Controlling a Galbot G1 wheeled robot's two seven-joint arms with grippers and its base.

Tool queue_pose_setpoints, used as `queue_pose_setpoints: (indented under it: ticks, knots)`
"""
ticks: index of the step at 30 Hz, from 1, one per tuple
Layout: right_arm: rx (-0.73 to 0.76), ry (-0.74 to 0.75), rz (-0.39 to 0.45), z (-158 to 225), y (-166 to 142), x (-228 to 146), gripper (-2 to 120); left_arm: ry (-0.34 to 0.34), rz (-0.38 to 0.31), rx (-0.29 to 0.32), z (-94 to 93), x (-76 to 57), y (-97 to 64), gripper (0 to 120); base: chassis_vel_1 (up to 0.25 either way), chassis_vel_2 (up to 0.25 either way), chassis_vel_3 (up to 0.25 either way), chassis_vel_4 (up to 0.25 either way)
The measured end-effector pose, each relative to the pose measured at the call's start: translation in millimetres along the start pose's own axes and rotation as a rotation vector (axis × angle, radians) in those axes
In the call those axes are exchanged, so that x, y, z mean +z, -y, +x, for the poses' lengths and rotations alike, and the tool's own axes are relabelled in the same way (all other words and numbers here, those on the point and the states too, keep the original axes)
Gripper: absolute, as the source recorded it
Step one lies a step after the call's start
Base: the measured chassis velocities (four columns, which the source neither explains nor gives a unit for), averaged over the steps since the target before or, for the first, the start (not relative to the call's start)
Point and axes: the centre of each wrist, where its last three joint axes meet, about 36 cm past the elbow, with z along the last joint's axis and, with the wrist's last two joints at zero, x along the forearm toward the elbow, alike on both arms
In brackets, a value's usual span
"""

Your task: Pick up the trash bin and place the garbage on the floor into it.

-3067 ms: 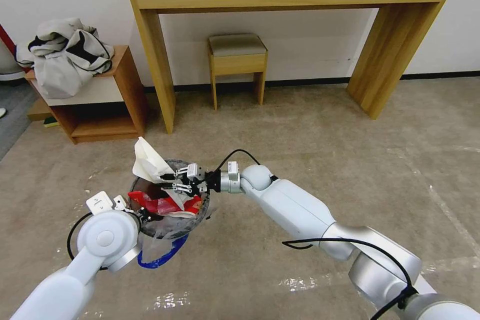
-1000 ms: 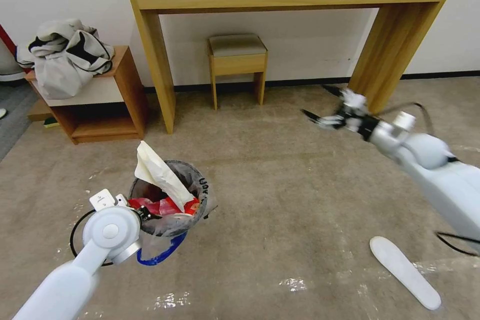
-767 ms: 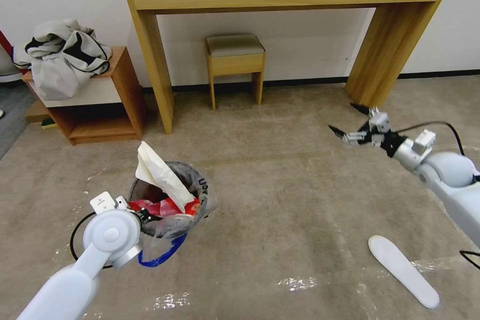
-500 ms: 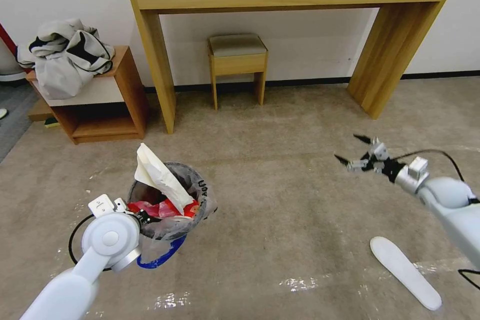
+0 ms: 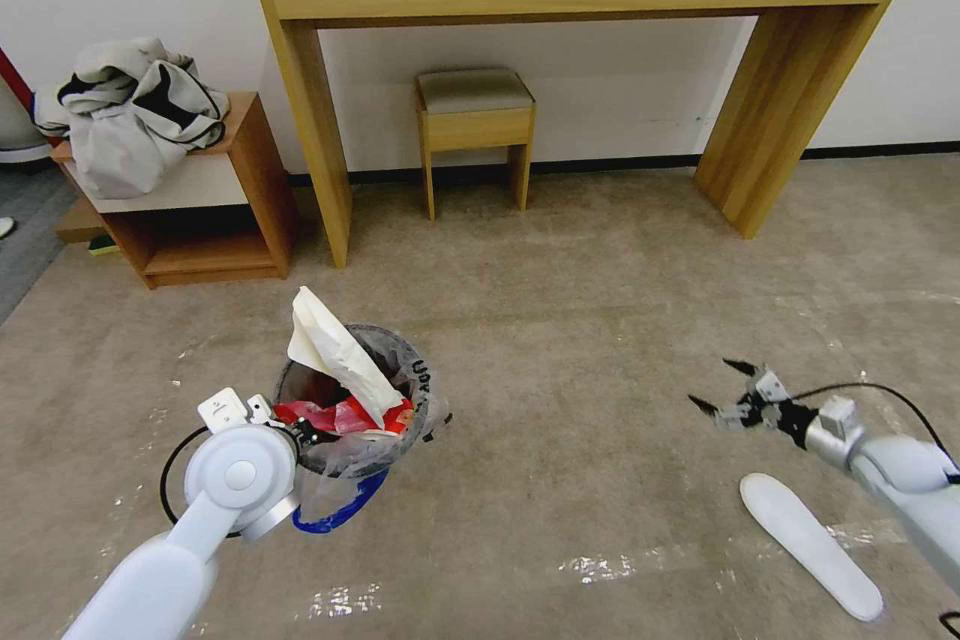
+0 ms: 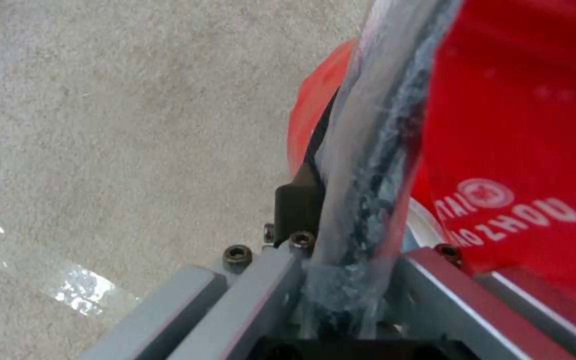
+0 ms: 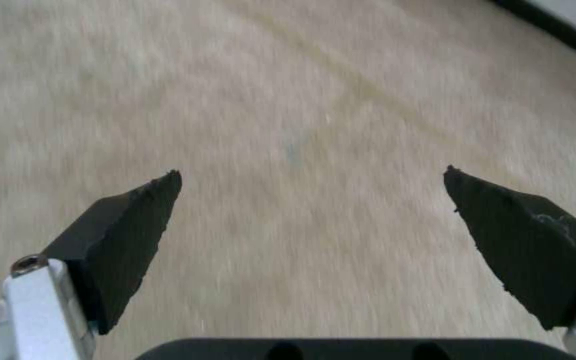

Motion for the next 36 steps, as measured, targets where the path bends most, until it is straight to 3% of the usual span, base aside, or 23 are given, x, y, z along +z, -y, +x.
queue_pose_setpoints:
  ticks: [11,21,23,30,36]
  knots:
    - [-0.102,-0.115,0.019,92,61,43,100,0.007,-0.01,-0.006,-0.7,-2.1,-1.8,0,0.0,0.0,0.0,0.0]
    - [-0.159,-0.141,0.026,132,88,58,100,-0.003,-0.009,-0.007,-2.3,4.2,-0.8,0,0.0,0.0,0.0,0.0]
    - [-0.189,-0.135,0.025,154,99,53,100,0.001,-0.009,-0.009,-2.3,3.0,-1.8,0,0.0,0.0,0.0,0.0]
    - [-0.203,-0.157,0.036,164,100,53,100,0.006,-0.012,-0.011,-1.9,1.3,-2.5,0,0.0,0.0,0.0,0.0]
    - [-0.194,-0.187,-0.013,164,85,72,100,0.002,-0.013,-0.012,-2.9,2.3,-2.7,0,0.0,0.0,0.0,0.0]
